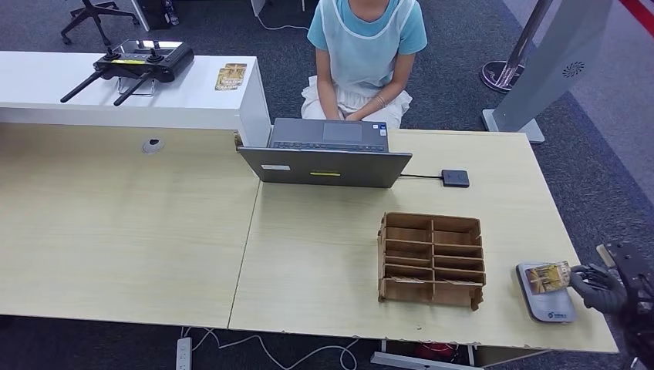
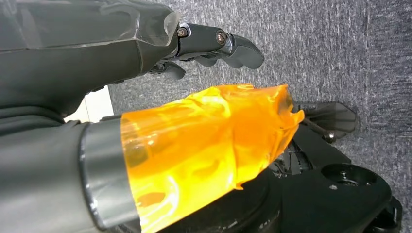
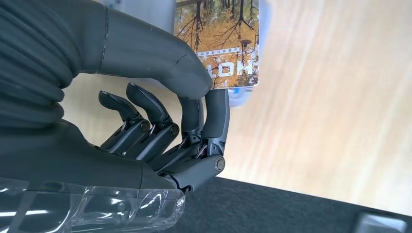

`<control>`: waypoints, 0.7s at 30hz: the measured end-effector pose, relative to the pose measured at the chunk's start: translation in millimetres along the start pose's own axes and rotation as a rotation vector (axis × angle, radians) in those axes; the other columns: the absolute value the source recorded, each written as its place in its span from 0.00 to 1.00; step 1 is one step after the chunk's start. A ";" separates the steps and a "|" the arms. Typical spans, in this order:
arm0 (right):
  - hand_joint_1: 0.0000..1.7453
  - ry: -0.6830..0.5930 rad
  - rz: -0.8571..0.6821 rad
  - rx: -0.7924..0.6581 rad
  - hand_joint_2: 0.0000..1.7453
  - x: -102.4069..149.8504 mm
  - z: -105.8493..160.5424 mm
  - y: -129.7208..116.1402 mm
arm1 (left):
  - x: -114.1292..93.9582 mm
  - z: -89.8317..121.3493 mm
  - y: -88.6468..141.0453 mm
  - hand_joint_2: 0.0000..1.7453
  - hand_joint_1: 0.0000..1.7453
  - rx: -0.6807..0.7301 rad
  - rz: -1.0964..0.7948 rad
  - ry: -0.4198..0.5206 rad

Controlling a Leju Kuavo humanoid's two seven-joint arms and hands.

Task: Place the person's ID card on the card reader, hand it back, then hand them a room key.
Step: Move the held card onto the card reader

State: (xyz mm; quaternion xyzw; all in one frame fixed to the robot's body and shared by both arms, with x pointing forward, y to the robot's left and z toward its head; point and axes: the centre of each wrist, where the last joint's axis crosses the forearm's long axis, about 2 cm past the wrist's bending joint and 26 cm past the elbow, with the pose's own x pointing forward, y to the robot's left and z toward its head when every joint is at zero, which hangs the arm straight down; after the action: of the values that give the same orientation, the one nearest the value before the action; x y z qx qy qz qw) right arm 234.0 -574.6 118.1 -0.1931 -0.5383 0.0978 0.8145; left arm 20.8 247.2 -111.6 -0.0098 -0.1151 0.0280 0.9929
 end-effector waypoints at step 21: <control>1.00 -0.443 0.256 -0.244 1.00 158.1 -49.6 41.4 | 5.6 -0.7 -3.3 0.00 0.00 -0.006 0.003 -0.015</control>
State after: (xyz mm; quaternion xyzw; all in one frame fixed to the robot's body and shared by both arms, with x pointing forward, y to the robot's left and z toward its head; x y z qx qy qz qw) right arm 344.8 -489.4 216.2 -0.3302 -0.6820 0.1742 0.6288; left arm 26.6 244.2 -110.9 -0.0128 -0.1226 0.0294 0.9919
